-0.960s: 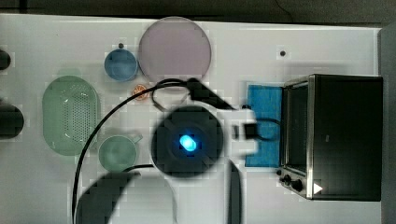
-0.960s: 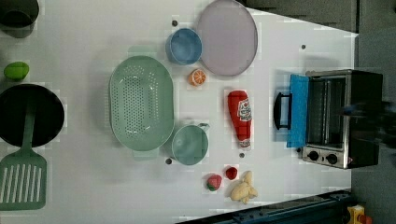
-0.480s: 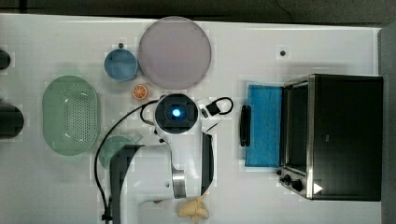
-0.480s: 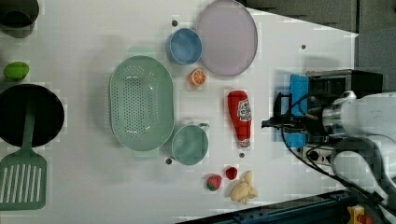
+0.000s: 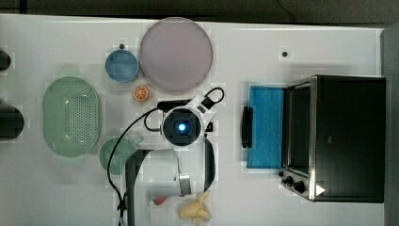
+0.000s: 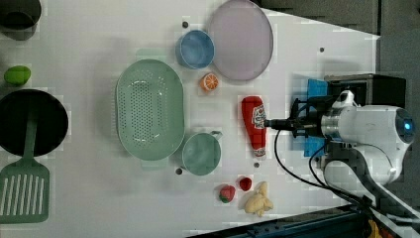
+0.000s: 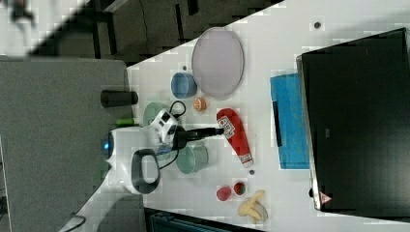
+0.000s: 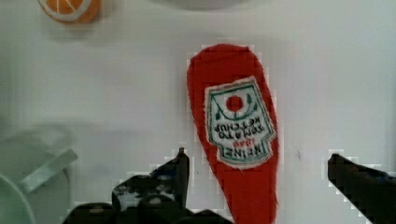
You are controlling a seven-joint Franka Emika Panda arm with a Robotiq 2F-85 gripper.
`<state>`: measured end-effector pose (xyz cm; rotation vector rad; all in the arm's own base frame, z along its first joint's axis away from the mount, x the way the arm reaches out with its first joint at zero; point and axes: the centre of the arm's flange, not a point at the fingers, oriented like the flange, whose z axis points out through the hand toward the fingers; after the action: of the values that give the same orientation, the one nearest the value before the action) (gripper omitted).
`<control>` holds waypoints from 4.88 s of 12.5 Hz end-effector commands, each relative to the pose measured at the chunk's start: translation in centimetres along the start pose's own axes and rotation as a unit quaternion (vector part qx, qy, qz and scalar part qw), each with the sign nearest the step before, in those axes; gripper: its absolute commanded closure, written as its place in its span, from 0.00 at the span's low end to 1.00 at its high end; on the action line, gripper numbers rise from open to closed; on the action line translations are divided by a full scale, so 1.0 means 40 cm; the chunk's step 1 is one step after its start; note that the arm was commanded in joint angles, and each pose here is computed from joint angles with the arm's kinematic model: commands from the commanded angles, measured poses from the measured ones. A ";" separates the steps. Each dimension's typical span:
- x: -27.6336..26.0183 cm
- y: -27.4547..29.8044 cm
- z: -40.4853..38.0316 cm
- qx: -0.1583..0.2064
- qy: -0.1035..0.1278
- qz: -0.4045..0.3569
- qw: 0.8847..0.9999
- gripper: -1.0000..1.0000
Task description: Pick Ketchup from the table and place in oven.
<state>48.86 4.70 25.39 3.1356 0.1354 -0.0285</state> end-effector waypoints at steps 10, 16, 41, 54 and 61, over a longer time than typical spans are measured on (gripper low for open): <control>0.001 0.021 0.223 0.012 0.002 -0.021 1.000 0.39; 0.031 0.024 0.008 0.003 0.039 -0.018 0.999 0.39; 0.047 0.475 0.146 -0.379 -0.057 0.083 0.920 0.39; 0.116 0.501 0.200 -0.409 -0.014 0.101 0.907 0.00; 0.162 0.347 -0.155 -0.213 0.039 0.255 0.942 0.00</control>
<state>55.40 -8.87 28.37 2.6056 -0.6771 0.0338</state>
